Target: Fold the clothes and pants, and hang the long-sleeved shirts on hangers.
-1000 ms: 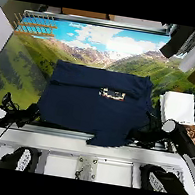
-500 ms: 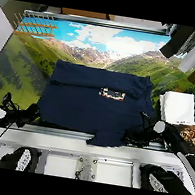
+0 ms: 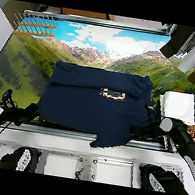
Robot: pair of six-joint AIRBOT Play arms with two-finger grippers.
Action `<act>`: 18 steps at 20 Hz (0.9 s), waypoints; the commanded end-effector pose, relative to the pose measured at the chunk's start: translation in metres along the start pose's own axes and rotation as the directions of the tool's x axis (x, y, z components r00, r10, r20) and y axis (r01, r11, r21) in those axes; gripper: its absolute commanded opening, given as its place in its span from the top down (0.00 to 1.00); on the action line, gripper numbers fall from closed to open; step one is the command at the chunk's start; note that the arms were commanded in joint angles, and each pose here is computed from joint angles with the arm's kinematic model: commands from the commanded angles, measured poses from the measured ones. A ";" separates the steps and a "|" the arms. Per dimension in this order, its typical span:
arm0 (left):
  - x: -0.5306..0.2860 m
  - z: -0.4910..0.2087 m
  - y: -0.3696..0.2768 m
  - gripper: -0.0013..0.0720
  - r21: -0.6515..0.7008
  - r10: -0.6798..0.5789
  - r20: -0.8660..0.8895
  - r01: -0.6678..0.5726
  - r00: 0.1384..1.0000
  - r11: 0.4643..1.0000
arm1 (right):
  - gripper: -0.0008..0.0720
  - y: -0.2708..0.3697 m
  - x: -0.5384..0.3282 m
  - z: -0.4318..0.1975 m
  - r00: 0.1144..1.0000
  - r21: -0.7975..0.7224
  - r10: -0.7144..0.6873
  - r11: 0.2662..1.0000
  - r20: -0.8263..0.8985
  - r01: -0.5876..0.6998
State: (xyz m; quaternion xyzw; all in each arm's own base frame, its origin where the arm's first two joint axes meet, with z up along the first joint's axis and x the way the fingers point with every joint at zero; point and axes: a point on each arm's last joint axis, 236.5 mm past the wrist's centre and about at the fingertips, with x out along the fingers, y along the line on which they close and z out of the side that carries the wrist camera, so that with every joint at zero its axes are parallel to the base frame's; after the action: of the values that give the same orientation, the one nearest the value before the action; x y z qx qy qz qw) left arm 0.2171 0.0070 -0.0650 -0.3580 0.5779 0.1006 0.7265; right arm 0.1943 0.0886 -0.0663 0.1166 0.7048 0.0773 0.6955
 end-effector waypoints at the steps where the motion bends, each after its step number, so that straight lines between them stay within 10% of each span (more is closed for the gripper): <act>1: -0.027 -0.016 -0.009 0.97 0.101 0.010 -0.072 -0.002 0.997 0.995 | 0.97 -0.027 -0.052 -0.003 0.992 -0.058 -0.117 0.991 0.040 0.119; 18: -0.033 0.097 -0.142 0.97 0.397 -0.020 -0.014 0.024 1.000 0.917 | 0.97 -0.014 -0.140 0.181 0.923 -0.057 -0.095 0.991 0.374 0.125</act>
State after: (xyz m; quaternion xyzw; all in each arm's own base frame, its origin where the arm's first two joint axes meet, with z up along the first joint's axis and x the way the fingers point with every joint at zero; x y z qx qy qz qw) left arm 0.3167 -0.0224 0.0330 -0.2227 0.5840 -0.0192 0.7804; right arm 0.3251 0.0299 0.0528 0.0603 0.5984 0.0465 0.7976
